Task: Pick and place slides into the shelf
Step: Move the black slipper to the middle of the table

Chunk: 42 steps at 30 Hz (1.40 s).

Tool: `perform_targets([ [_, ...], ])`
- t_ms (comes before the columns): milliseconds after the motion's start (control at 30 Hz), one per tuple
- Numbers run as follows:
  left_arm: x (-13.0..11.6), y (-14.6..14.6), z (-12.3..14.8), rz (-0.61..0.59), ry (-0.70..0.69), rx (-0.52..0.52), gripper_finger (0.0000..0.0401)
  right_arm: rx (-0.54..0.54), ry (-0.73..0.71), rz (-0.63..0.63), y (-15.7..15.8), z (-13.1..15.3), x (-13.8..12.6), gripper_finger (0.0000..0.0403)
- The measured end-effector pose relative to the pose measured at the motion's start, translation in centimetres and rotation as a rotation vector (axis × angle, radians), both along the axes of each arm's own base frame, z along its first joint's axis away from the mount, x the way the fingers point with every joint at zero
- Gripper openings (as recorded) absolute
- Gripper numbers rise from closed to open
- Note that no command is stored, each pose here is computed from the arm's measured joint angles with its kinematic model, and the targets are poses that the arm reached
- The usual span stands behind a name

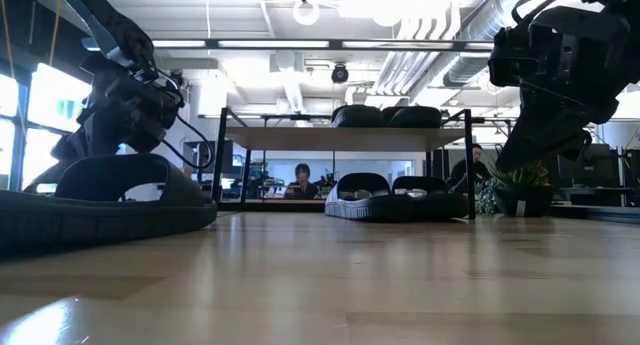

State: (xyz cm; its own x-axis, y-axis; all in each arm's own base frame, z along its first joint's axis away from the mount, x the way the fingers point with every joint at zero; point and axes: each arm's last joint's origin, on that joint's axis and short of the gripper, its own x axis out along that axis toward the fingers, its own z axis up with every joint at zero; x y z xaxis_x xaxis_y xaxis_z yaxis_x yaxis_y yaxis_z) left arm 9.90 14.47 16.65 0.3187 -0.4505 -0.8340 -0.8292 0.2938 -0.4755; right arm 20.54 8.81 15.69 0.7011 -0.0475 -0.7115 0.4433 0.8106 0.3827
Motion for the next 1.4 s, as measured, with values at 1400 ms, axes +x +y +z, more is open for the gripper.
perform_targets([
  [1400, -0.6, -2.0, 18.4, 0.183, -0.605, 0.556, 0.0001, -0.119, -0.469, -0.044, -1.0, 3.9, 3.1, 0.0],
])
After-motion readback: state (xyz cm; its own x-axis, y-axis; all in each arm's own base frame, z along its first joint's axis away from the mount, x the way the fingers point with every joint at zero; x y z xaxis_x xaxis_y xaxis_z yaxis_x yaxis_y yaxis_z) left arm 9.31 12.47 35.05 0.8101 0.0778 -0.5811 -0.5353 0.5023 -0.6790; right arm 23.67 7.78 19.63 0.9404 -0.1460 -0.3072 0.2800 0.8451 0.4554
